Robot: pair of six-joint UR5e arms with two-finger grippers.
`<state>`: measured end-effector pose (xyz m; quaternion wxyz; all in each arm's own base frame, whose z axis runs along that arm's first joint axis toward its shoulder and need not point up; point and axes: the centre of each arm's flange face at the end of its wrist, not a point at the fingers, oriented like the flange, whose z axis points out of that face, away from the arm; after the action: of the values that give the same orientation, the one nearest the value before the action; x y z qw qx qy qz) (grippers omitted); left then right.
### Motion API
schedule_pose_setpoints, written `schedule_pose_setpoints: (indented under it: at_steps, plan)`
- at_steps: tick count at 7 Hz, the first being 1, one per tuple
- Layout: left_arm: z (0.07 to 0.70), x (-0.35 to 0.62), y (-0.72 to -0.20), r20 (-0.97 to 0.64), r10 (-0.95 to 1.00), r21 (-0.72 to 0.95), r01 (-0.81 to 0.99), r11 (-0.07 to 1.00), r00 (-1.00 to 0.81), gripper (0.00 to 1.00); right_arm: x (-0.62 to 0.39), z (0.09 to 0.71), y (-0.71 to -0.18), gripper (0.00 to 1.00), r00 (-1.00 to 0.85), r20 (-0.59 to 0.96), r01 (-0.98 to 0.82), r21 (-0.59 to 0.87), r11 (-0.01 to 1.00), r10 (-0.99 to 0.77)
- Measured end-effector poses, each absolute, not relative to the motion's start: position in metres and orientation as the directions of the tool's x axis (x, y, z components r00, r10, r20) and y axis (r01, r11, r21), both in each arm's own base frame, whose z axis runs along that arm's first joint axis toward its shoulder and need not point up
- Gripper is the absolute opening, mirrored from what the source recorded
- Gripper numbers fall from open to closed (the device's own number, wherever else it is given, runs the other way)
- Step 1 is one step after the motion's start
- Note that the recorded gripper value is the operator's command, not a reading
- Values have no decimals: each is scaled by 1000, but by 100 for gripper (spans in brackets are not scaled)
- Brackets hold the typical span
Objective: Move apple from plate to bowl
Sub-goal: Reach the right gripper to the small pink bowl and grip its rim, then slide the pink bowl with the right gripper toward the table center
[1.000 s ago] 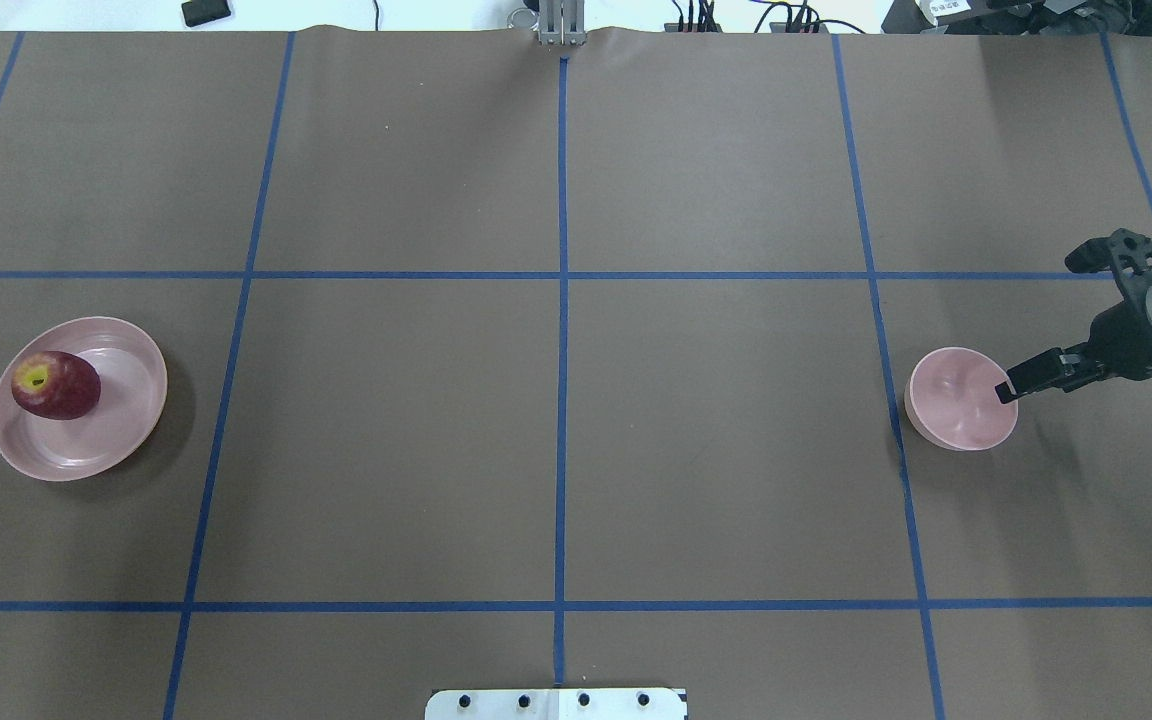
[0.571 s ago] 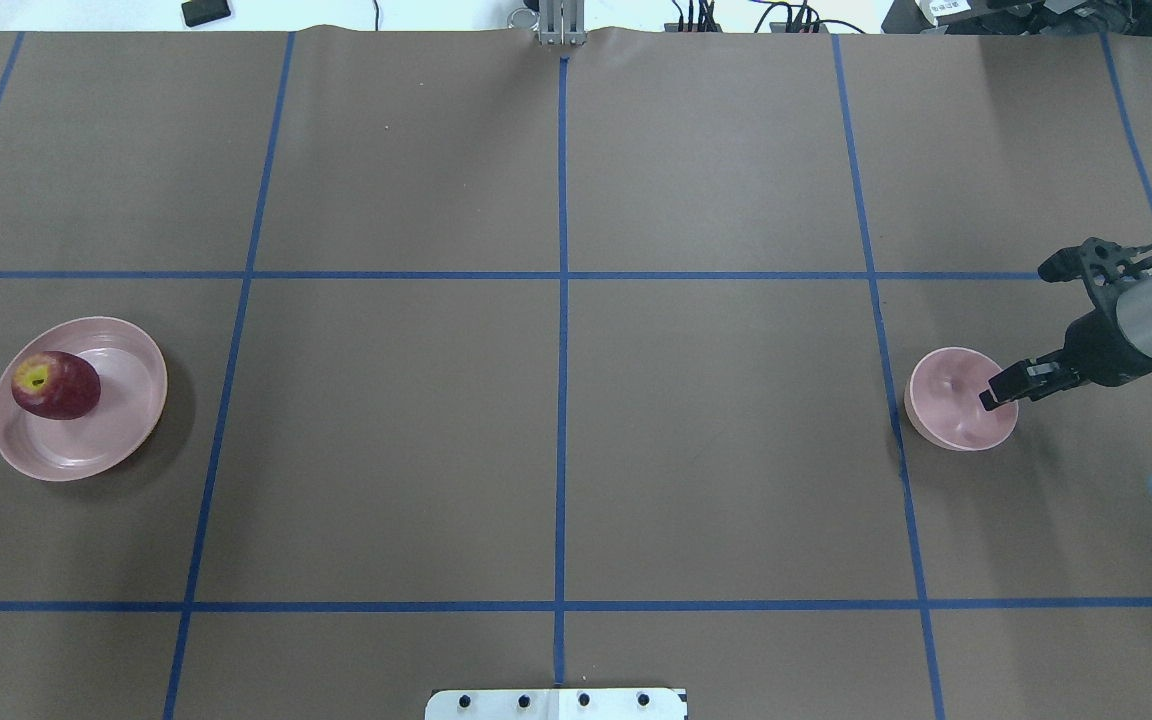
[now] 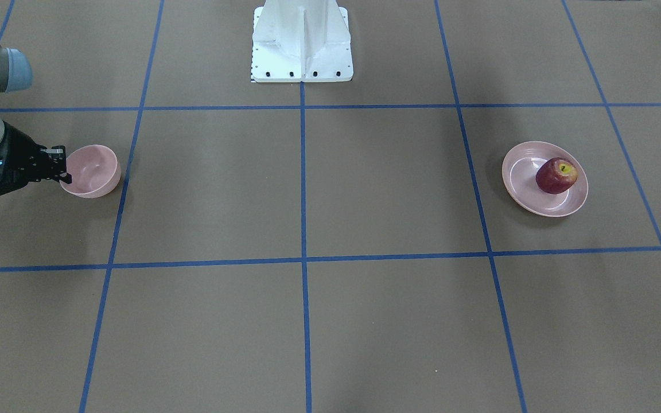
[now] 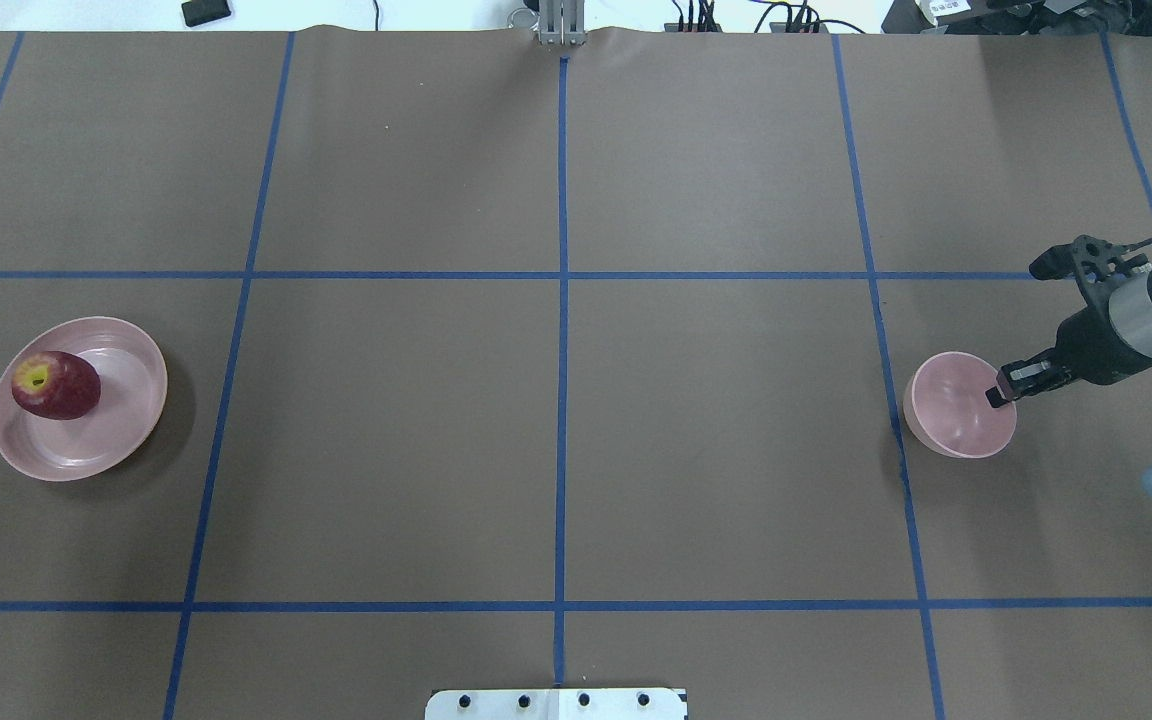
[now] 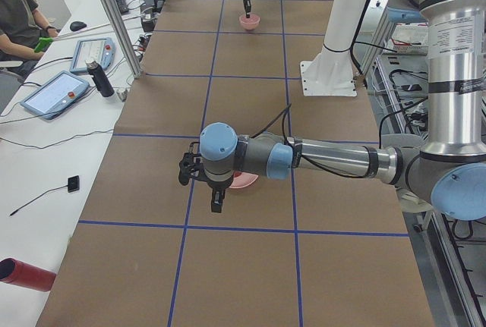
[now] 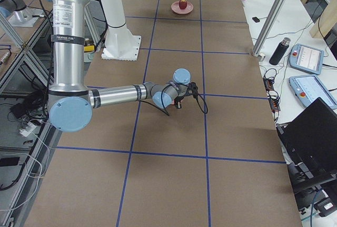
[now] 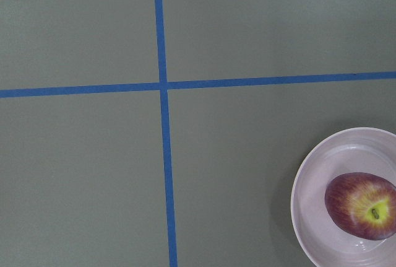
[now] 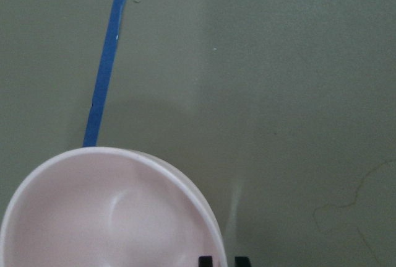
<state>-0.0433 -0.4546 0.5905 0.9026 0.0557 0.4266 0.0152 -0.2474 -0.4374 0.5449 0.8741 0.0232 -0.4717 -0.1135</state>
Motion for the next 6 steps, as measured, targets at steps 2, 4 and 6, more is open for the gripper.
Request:
schedule_pose_setpoints:
  at_steps: [2, 4, 6]
  plan:
    - [581, -25, -461, -777, 98, 138, 16, 990, 622, 98, -264, 494, -464, 0, 499, 854, 133, 91, 987, -146]
    - [560, 48, -468, -791, 84, 117, 15, 993, 606, 97, -332, 413, -495, 0, 528, 848, 58, 25, 998, -52]
    - [544, 107, -468, -781, 111, 144, 5, 990, 614, 98, -415, 324, -521, 0, 583, 811, -32, -35, 999, 47]
